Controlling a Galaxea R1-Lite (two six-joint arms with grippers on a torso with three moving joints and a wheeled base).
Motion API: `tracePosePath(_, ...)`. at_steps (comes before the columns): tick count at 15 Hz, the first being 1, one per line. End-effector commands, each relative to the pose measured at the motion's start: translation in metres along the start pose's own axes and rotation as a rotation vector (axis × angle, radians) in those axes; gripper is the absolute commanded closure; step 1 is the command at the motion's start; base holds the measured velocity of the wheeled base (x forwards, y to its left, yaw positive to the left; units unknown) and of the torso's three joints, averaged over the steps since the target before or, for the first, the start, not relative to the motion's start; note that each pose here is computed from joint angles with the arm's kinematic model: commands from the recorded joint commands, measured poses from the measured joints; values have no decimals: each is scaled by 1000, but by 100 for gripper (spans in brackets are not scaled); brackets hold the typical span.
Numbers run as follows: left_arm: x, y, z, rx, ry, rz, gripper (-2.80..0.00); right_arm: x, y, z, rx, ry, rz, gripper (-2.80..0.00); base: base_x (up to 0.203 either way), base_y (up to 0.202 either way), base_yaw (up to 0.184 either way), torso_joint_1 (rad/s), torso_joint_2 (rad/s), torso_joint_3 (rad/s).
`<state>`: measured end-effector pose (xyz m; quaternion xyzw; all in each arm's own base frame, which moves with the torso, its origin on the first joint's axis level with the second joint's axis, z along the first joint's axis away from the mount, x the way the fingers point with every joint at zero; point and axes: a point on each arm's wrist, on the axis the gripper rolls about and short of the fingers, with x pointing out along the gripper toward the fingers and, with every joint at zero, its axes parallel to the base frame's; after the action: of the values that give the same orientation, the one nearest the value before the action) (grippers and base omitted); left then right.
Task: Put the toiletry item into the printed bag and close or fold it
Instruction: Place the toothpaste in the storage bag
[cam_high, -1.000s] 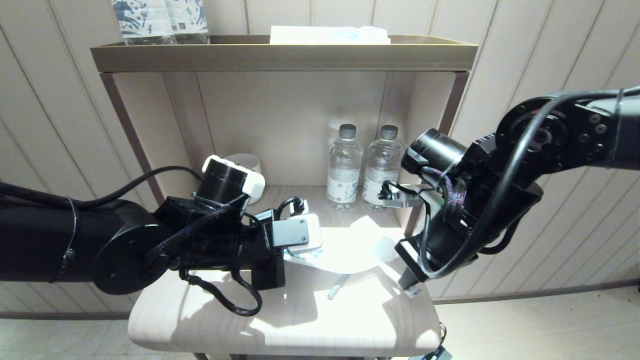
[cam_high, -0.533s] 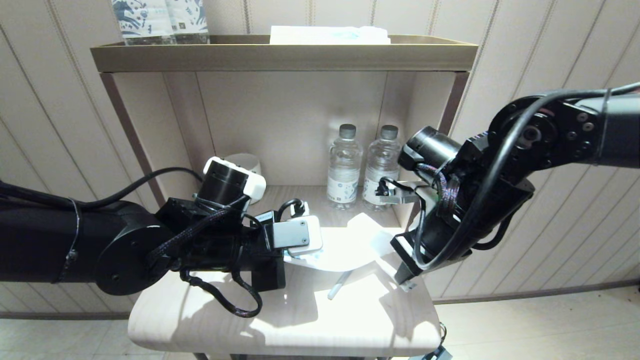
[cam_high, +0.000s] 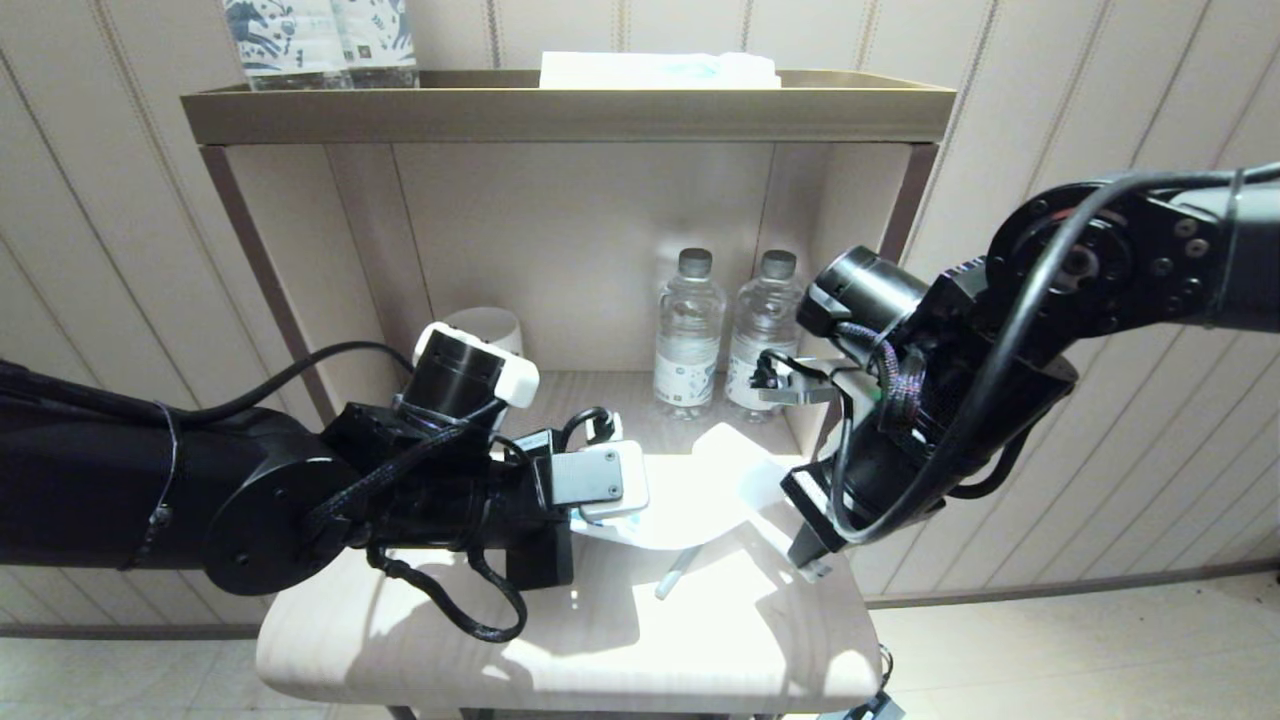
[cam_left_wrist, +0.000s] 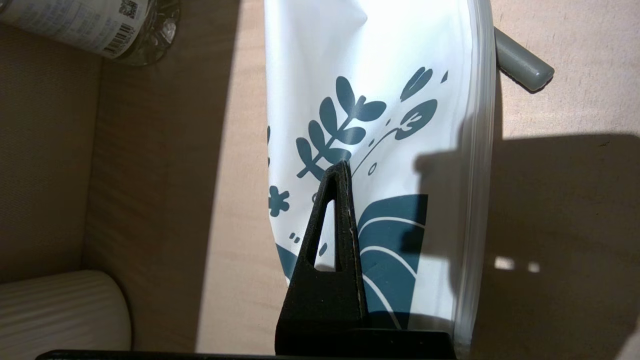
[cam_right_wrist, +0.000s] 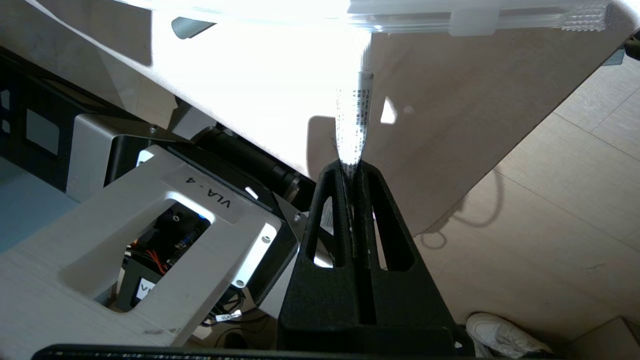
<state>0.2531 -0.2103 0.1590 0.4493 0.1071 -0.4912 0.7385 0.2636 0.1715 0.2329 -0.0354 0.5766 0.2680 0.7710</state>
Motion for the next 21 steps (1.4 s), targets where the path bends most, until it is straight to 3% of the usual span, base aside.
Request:
tracePosePath(1,0,0,0,5,-1,-1,0,-1,0,-1,1,5,1,0,0,0,0,0,0,0)
tracePosePath(13,1,-1,-1,8,4,-6,0,3,0,8,2,-15,6,0,0,0,0,0,0,0)
tracePosePath(21,4,0,-1,5,3,-5,0,-1,9,-1,-21,-4,14,0,0,0,0,0,0,0)
